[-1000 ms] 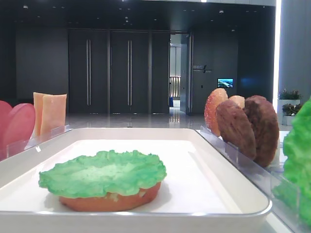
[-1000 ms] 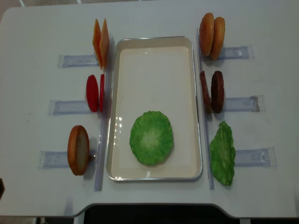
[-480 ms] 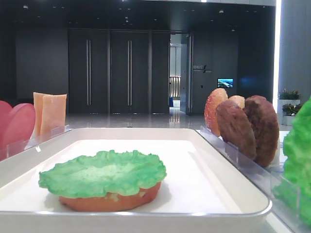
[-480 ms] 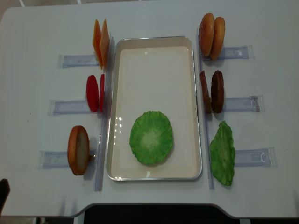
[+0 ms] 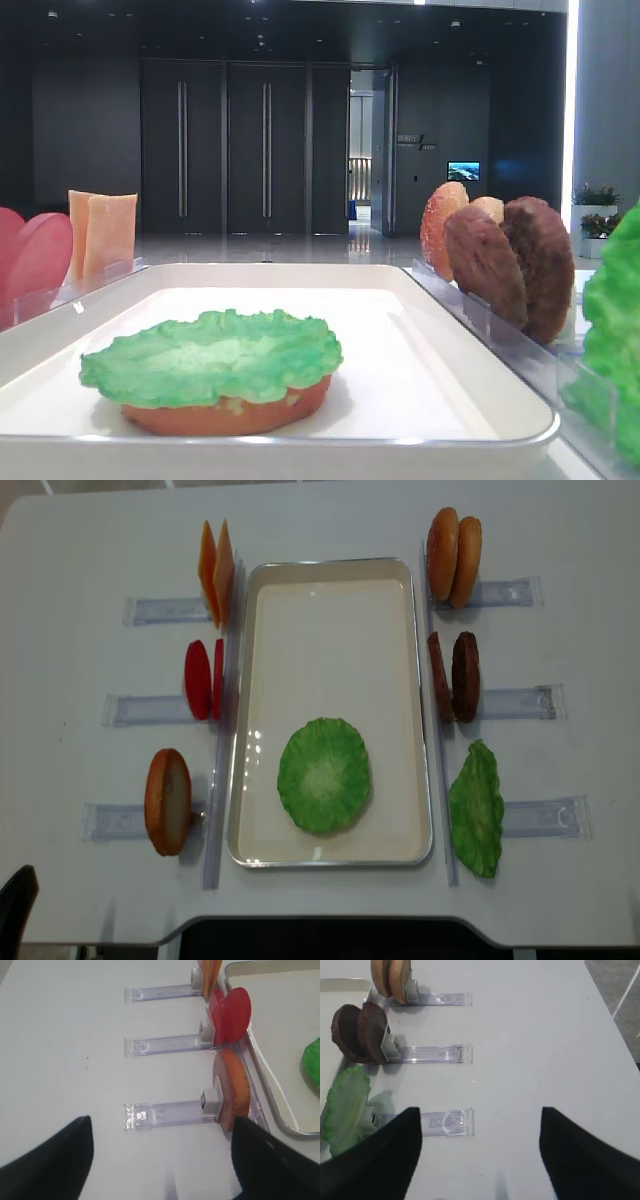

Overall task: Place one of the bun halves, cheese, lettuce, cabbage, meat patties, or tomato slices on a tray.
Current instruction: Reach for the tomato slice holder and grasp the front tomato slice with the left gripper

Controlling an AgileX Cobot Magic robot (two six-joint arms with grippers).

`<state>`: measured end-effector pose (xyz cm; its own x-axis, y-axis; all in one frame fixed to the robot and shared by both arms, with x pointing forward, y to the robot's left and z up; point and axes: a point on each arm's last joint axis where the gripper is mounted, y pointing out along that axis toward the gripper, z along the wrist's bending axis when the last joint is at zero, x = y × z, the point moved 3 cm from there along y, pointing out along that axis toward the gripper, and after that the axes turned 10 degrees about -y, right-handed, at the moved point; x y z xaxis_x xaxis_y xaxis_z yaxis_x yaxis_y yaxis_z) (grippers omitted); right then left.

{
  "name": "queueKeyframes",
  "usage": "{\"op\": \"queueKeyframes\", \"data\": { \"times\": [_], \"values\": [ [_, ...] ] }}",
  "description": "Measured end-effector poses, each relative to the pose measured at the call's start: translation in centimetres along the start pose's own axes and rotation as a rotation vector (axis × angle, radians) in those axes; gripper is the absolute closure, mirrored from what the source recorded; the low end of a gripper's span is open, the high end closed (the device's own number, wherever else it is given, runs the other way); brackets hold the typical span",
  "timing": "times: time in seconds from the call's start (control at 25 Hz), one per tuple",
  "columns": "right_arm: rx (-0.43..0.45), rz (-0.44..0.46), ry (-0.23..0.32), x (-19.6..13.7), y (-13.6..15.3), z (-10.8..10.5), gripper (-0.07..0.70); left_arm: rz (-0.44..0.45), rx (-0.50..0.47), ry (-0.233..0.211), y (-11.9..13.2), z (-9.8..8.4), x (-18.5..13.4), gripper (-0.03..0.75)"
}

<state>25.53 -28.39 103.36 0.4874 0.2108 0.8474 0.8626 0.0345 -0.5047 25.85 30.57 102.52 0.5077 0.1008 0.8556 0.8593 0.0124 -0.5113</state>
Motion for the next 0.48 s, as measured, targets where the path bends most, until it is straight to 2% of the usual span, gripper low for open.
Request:
{"op": "queueKeyframes", "data": {
  "times": [0.48],
  "values": [
    [0.000, 0.000, 0.000, 0.00, 0.00, 0.00, 0.155, 0.000, 0.001, 0.000, 0.00, 0.01, 0.00, 0.048]
  ]
}}
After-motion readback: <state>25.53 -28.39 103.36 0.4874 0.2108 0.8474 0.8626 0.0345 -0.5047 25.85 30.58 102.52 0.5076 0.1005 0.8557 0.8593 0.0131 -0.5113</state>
